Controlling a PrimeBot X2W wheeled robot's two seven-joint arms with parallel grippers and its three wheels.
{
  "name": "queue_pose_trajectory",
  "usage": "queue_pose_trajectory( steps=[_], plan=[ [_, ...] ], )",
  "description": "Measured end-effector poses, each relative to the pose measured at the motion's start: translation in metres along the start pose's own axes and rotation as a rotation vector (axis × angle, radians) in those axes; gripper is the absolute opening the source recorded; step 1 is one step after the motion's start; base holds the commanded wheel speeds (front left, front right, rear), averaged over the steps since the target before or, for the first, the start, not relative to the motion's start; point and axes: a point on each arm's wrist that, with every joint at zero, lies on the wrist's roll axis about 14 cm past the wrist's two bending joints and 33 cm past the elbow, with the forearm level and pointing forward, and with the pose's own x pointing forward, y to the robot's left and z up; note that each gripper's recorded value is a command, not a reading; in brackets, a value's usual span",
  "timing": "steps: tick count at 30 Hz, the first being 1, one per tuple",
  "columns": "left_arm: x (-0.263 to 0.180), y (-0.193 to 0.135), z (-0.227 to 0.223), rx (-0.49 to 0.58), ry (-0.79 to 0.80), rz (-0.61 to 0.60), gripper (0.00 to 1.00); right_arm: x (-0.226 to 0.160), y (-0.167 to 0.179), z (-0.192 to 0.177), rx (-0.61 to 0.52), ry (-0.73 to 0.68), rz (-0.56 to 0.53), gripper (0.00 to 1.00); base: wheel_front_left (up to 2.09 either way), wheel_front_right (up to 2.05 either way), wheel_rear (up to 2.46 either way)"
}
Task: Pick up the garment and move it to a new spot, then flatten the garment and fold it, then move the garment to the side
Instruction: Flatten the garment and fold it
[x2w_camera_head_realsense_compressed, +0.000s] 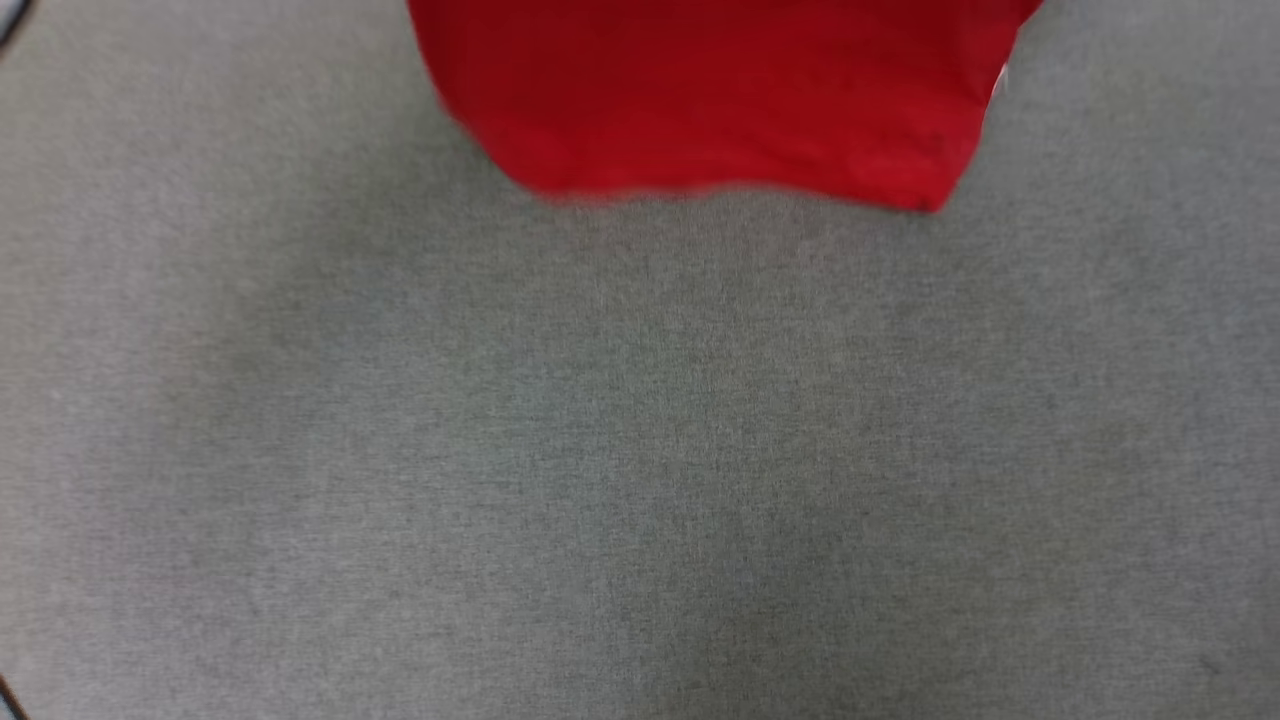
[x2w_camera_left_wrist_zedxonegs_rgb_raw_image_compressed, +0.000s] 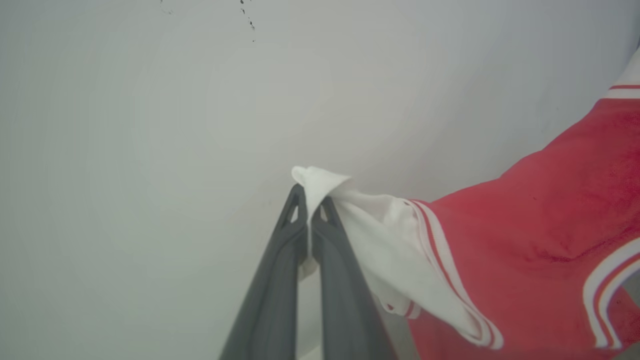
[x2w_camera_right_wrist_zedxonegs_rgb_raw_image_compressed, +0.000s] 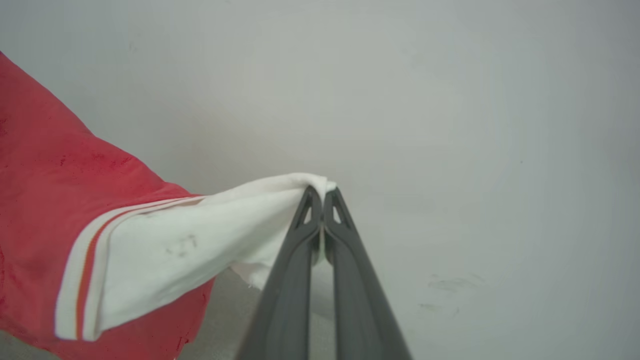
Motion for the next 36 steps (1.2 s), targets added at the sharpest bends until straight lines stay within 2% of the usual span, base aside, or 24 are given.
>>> queue_pose_trajectory(
  steps=[7,15,19,25,29,36],
  plan=[
    [0.039,0.033,0.014,-0.007,-0.1,0.088,0.0,0.041,-0.019,0.021,-0.038,-0.097,-0.069,0.0,0.0,0.0,0.0],
    [0.058,0.042,0.006,-0.026,-0.13,0.111,0.0,0.062,-0.024,0.032,-0.064,-0.144,-0.09,0.0,0.0,0.0,0.0],
    [0.06,0.041,-0.015,-0.028,-0.105,0.113,0.0,0.073,-0.013,0.009,-0.058,-0.111,-0.066,0.0,0.0,0.0,0.0],
    [0.047,0.023,-0.075,-0.052,-0.003,0.078,0.0,0.076,0.02,-0.058,0.0,0.001,0.01,0.0,0.0,0.0,0.0],
    [0.023,0.009,-0.115,-0.086,0.066,0.055,0.0,0.063,0.053,-0.1,0.011,0.076,0.086,0.0,0.0,0.0,0.0],
    [-0.038,-0.026,-0.172,-0.175,0.176,0.027,0.0,0.021,0.093,-0.139,0.088,0.117,0.173,0.0,0.0,0.0,0.0]
  ],
)
